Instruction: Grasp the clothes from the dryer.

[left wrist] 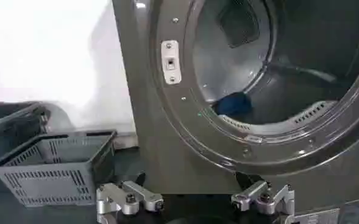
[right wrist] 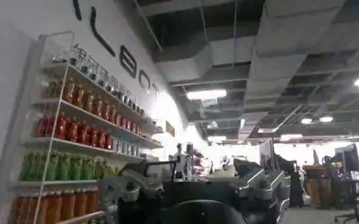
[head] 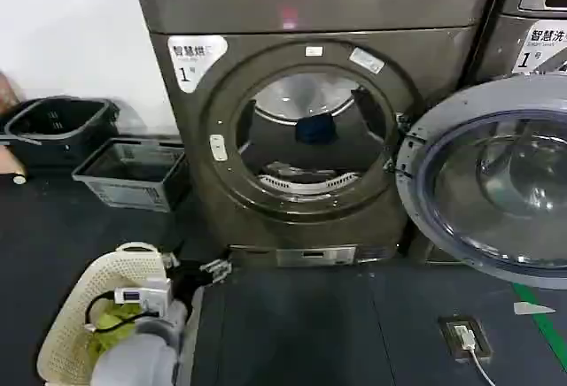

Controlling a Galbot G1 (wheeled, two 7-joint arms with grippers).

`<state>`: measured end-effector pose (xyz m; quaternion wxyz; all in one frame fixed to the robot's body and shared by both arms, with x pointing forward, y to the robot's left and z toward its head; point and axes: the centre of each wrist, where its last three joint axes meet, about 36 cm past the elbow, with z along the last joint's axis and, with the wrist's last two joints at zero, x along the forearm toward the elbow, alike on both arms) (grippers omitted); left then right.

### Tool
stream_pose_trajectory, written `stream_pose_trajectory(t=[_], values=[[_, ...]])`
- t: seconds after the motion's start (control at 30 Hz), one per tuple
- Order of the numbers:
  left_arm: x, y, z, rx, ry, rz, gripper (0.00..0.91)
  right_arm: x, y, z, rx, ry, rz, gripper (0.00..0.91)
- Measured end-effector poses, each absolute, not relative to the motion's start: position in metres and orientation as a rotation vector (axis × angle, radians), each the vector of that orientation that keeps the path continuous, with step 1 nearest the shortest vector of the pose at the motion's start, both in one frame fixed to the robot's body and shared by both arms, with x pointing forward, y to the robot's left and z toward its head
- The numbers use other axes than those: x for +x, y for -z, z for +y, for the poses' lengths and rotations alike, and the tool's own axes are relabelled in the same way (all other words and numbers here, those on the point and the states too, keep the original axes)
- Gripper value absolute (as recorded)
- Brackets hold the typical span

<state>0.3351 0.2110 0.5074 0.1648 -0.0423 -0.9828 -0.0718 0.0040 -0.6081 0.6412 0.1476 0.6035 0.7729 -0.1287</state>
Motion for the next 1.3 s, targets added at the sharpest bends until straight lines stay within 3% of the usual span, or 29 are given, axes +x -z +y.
stream_pose_trajectory(t=[1.3], values=[[0.335,-0.508,0.211,-0.165,0.169,-2.802,0.907,0.004,-0.628,-0.616,1.821,0.378,2.166,0.907]])
